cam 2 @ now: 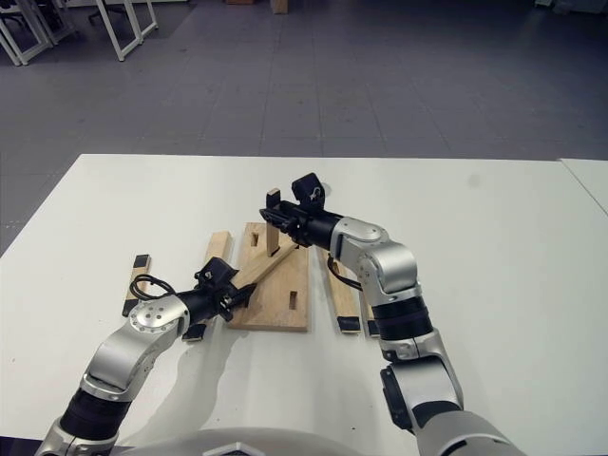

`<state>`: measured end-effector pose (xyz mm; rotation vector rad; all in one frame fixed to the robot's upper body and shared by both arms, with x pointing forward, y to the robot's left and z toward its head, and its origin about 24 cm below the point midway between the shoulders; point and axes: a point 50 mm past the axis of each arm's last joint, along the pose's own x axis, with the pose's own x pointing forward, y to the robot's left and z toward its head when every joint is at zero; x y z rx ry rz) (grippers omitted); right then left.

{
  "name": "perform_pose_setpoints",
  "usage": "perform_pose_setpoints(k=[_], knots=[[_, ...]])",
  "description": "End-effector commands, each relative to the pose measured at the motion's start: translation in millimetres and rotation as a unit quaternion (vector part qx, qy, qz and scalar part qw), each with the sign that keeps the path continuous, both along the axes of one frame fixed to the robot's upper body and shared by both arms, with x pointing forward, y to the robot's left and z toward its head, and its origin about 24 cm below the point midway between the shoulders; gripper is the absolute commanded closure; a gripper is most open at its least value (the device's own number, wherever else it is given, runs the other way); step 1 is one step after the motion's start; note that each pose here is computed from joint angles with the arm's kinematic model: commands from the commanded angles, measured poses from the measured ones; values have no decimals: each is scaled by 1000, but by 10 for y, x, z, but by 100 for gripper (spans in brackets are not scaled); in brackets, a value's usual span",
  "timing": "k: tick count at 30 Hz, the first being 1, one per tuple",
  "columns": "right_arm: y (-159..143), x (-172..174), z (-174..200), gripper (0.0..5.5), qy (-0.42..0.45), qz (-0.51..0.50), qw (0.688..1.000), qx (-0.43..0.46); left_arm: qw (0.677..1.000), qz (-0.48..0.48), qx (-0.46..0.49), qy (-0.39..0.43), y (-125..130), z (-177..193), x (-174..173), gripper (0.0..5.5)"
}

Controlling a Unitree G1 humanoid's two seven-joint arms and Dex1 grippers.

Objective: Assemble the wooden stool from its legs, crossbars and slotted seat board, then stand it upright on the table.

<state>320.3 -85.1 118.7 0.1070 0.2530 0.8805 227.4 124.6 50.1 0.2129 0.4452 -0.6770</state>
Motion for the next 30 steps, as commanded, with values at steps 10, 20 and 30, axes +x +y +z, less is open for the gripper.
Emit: perform_pose_setpoints(k=[10,20,30], knots=[[-285,-173,-573,419,13,8,995,-103,1000,-6,5,-11,11,51,25,345],[-509,-269,-823,419,9,-12,988,-151,1000,-7,5,-13,10,60,33,345],[-351,-529,-800,419,-9,44,989,-138,1000,-4,3,-14,-2,60,26,346]])
